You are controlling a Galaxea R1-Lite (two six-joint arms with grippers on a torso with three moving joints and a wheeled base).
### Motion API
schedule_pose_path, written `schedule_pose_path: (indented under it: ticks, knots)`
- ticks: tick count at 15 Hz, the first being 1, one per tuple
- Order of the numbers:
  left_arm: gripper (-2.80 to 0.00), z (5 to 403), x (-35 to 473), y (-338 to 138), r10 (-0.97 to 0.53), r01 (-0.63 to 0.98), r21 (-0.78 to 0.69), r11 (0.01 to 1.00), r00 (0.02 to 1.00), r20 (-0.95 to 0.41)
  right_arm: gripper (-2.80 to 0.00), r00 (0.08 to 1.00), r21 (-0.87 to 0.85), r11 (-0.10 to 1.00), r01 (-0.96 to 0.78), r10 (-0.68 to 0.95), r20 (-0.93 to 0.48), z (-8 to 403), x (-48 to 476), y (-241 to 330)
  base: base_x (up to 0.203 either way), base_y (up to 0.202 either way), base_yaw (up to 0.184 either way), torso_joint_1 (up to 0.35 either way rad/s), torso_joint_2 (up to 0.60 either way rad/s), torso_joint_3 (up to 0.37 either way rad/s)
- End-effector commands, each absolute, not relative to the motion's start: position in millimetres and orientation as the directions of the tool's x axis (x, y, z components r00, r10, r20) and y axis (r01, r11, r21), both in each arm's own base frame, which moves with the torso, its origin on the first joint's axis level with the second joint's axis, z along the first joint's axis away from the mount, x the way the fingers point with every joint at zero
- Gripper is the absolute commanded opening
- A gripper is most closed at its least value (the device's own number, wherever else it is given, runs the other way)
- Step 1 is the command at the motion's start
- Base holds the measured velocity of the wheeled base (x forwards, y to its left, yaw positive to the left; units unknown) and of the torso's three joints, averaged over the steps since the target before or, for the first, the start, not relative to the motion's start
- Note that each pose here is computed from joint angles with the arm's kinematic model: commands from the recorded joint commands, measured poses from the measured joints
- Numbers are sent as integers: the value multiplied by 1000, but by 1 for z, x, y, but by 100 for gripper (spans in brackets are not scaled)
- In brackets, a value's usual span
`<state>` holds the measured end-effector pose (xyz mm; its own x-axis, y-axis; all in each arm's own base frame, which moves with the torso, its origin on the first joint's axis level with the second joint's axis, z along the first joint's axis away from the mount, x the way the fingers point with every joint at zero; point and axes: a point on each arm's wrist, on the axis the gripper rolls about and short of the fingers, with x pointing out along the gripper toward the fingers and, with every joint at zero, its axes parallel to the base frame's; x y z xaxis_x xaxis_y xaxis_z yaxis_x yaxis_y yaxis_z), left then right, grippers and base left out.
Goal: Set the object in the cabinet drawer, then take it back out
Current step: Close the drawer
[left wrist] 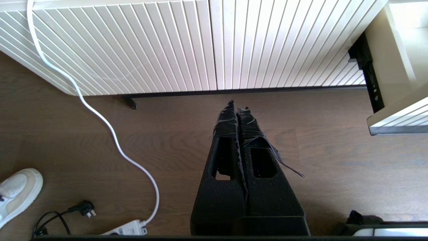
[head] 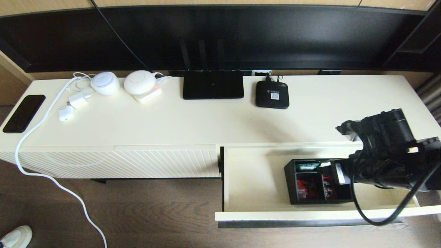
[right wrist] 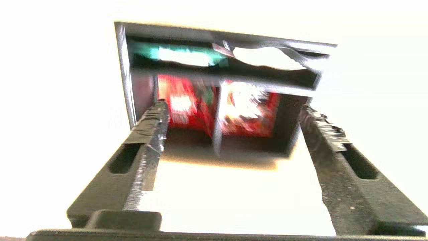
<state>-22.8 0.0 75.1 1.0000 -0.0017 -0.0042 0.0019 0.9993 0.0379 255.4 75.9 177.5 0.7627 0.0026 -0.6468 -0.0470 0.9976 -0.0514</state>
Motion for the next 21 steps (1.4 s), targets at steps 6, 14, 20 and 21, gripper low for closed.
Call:
schedule_pose_path:
  ticks: [6, 14, 20, 21]
  knots:
    - [-280, 75, -23, 0, -2, 2, 38, 999, 1000, -5, -280, 724, -95, 988, -120, 22, -690, 218, 179, 58, 0, 0, 0, 0, 0, 0]
    - [-280, 75, -23, 0, -2, 2, 38, 999, 1000, -5, -280, 501, -342, 656, -674, 65, -863, 173, 93, 59, 0, 0, 0, 0, 0, 0]
    - [-280, 75, -23, 0, -2, 2, 38, 999, 1000, -4, -280, 497, -366, 547, -753, 108, -861, 121, 111, 86, 0, 0, 0, 0, 0, 0]
    - [-280, 75, -23, 0, -2, 2, 38, 999, 1000, -5, -280, 490, -373, 519, -769, 105, -865, 113, 111, 86, 0, 0, 0, 0, 0, 0]
